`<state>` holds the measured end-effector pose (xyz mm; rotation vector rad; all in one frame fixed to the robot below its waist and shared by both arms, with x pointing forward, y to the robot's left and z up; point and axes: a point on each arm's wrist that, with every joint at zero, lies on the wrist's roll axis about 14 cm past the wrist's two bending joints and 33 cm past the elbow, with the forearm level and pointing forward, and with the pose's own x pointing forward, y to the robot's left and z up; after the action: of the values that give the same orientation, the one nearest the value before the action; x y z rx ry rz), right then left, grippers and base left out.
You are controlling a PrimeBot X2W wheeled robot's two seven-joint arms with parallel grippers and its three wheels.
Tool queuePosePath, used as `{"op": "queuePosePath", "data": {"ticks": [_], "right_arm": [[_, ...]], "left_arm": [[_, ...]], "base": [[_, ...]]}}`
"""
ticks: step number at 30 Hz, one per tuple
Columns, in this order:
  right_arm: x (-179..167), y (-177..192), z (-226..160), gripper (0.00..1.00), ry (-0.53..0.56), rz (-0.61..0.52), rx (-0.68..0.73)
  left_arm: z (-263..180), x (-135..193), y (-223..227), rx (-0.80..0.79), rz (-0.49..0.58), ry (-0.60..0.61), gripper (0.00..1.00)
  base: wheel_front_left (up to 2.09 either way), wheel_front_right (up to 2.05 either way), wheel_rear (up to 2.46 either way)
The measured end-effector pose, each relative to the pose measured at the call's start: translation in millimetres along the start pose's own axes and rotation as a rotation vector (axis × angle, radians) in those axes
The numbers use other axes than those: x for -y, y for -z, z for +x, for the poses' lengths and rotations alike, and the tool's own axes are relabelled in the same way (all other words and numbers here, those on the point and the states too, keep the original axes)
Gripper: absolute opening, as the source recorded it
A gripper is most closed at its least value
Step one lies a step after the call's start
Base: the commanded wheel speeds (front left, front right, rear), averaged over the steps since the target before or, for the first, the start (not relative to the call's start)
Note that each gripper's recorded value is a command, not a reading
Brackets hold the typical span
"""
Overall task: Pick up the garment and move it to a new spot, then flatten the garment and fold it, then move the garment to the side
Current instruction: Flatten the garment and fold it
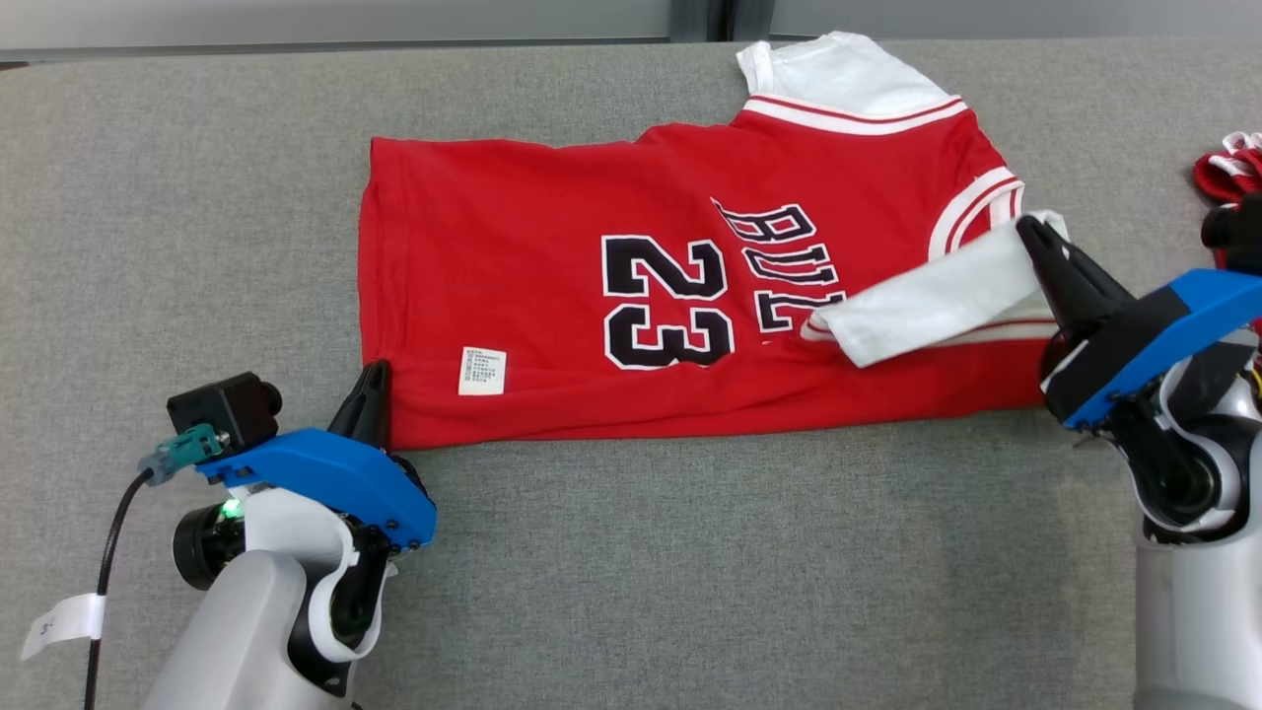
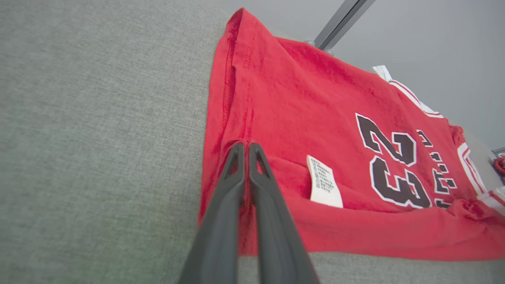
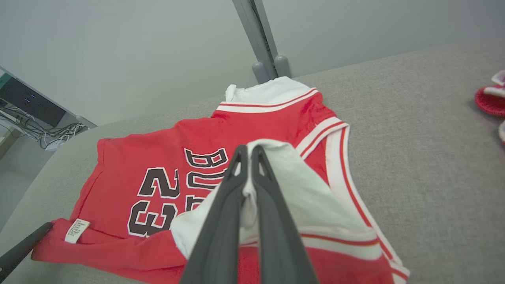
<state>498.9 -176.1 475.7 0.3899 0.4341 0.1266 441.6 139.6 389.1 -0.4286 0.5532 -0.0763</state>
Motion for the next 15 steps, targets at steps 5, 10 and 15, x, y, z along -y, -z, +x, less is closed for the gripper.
{"op": "queuePosePath", "data": {"ticks": [5, 10, 15], "right_arm": [[-7, -8, 9, 1.0, -0.024, 0.024, 0.062], [-11, -10, 11, 1.0, -0.041, 0.025, 0.1], [1, -3, 2, 1.0, -0.007, -0.003, 0.08]], "left_arm": [[3, 0, 0, 0.01, -0.009, -0.009, 1.0], [-4, -7, -11, 0.072, -0.018, -0.029, 1.0], [-23, -24, -8, 0.107, 0.003, -0.075, 1.0]], "base": [[0.0, 0.0, 0.0], [0.0, 0.0, 0.0], [0.0, 0.0, 0.0]]}}
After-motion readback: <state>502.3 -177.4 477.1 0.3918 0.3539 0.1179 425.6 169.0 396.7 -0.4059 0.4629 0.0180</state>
